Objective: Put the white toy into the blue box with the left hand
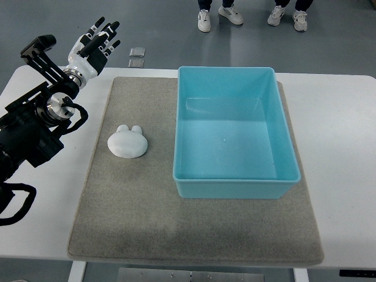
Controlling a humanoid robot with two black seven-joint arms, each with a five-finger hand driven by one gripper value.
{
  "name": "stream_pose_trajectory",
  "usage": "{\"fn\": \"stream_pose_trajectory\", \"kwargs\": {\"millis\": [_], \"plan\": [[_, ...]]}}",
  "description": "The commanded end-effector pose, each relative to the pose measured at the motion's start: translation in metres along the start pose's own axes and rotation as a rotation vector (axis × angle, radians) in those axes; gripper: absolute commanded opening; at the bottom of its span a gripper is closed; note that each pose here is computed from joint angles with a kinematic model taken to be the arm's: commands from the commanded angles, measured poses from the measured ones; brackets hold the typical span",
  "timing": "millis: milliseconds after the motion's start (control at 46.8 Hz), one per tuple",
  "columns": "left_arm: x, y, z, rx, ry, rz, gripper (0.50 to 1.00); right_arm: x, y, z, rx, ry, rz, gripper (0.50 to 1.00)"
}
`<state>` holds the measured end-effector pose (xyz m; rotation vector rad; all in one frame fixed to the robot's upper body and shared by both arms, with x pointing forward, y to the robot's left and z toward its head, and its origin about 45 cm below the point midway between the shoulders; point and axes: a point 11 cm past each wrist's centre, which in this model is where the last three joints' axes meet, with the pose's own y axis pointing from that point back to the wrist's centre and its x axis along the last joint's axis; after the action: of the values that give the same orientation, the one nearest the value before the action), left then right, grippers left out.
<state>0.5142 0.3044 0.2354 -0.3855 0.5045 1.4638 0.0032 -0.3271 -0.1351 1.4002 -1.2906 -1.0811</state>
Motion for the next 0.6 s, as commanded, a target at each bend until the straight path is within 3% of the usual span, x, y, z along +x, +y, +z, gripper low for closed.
{"fn": "stream_pose_trajectory", "kwargs": {"millis": [0,235,577], "plan": [[-0.004,0.0,0.0,0.005,-0.006,-0.013,0.966,0.0,0.0,0.0,-0.001,0.0,0.0,0.936],[-0.019,0.002,-0.014,0.079,-0.116,-0.077,0.966,0.0,0.0,-0.001,0.0,0.0,0.0,0.936],[-0.028,0.005,-0.006,0.132,-0.358,-0.172,0.964,0.0,0.0,-0.001,0.002,0.0,0.0,0.936]]}}
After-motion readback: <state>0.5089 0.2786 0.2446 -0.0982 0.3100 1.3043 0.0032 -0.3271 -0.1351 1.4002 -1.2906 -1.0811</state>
